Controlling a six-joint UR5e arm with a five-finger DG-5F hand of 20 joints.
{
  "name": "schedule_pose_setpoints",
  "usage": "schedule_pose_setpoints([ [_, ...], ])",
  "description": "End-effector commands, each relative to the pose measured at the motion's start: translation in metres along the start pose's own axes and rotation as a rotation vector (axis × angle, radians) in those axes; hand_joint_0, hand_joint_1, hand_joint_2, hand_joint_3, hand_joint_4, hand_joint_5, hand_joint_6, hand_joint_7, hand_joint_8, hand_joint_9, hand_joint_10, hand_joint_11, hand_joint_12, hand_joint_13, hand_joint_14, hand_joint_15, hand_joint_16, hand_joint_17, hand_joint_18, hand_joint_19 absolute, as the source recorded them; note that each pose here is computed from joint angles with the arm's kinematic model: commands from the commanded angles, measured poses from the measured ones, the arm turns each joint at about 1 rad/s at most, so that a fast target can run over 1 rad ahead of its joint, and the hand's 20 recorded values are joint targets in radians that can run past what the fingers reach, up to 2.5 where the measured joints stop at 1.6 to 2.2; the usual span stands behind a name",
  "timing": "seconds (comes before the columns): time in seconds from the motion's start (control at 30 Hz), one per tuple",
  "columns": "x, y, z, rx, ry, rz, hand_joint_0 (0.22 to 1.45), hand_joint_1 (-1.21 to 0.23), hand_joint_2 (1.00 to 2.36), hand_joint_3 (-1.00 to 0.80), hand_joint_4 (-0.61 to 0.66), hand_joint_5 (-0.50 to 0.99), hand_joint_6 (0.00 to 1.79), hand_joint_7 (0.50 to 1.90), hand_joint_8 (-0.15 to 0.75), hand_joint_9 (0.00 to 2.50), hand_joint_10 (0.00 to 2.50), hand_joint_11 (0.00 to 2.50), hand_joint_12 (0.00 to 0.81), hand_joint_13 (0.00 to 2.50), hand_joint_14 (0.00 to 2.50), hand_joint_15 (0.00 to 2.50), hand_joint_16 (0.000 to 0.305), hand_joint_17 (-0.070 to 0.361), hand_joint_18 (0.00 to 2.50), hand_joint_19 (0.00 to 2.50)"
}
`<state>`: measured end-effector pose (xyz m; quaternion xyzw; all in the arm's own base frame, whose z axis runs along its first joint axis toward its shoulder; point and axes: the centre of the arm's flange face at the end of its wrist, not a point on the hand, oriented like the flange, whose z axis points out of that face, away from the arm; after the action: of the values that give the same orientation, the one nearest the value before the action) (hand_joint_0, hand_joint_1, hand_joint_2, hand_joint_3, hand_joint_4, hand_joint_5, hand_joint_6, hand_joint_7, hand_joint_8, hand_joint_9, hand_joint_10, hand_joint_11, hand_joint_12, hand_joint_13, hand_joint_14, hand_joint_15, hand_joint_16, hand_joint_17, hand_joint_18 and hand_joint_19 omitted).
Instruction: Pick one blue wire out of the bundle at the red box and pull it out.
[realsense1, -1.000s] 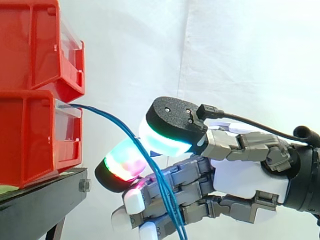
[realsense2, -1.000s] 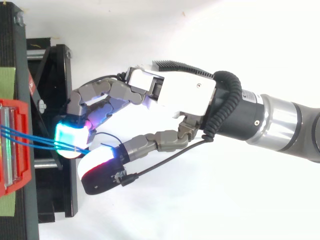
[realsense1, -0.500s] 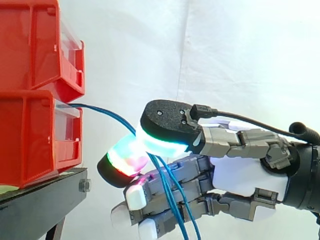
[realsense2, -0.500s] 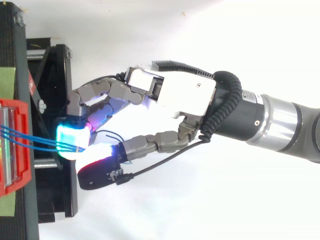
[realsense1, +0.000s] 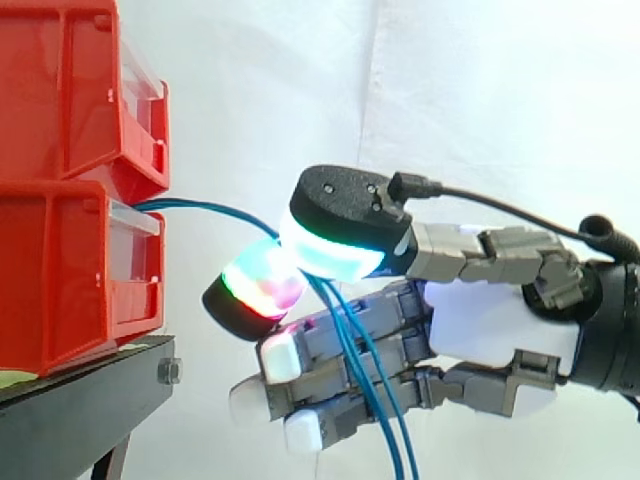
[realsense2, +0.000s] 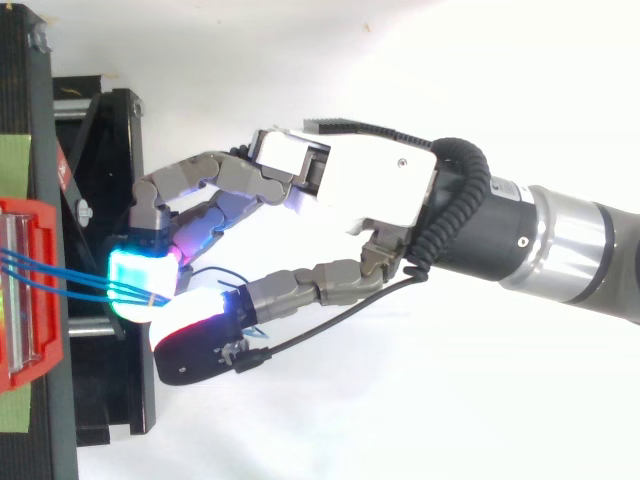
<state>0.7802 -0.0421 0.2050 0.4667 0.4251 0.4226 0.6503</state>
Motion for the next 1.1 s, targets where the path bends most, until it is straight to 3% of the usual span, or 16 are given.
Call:
schedule_pose_setpoints([
  [0.0,-0.0055,0.0223,-0.0027,0.029,0.010,0.002,0.69,-0.84,1.01,-0.33,0.15,-0.18,0.91,1.15,0.387,0.85,0.02,0.62,0.449,0.81,0.01,0.39,0.057,0.127,0.81,0.40],
  [0.27,-0.0103,0.0264,-0.0020,0.045,0.008,-0.014,0.75,-0.91,1.01,-0.37,0.19,-0.20,0.92,1.17,0.392,0.80,0.01,0.64,0.448,0.80,0.01,0.37,0.056,0.126,0.81,0.37],
  [0.47,-0.0104,0.0263,-0.0020,0.046,0.006,-0.011,0.79,-0.92,1.00,-0.44,0.25,-0.21,0.92,1.06,0.388,0.79,0.02,0.65,0.446,0.80,0.02,0.38,0.056,0.126,0.81,0.38],
  [0.57,-0.0113,0.0262,-0.0018,0.045,0.008,-0.009,0.72,-0.90,1.00,-0.50,0.31,-0.20,0.91,1.07,0.393,0.82,0.02,0.65,0.449,0.80,0.01,0.38,0.056,0.126,0.82,0.38],
  [0.73,-0.0125,0.0265,-0.0011,0.045,0.004,-0.007,0.61,-0.74,1.00,-0.50,0.28,-0.17,0.89,1.12,0.392,0.85,0.02,0.65,0.455,0.81,0.01,0.39,0.056,0.126,0.82,0.44],
  [0.97,-0.0127,0.0265,-0.0011,0.045,0.003,-0.007,0.59,-0.68,1.01,-0.38,0.26,-0.16,0.89,1.17,0.395,0.87,0.01,0.62,0.462,0.82,0.02,0.40,0.056,0.127,0.83,0.46],
  [1.07,-0.0127,0.0265,-0.0011,0.045,0.003,-0.007,0.61,-0.72,1.01,-0.34,0.26,-0.16,0.90,1.21,0.400,0.88,0.02,0.64,0.464,0.82,0.01,0.40,0.056,0.127,0.83,0.45],
])
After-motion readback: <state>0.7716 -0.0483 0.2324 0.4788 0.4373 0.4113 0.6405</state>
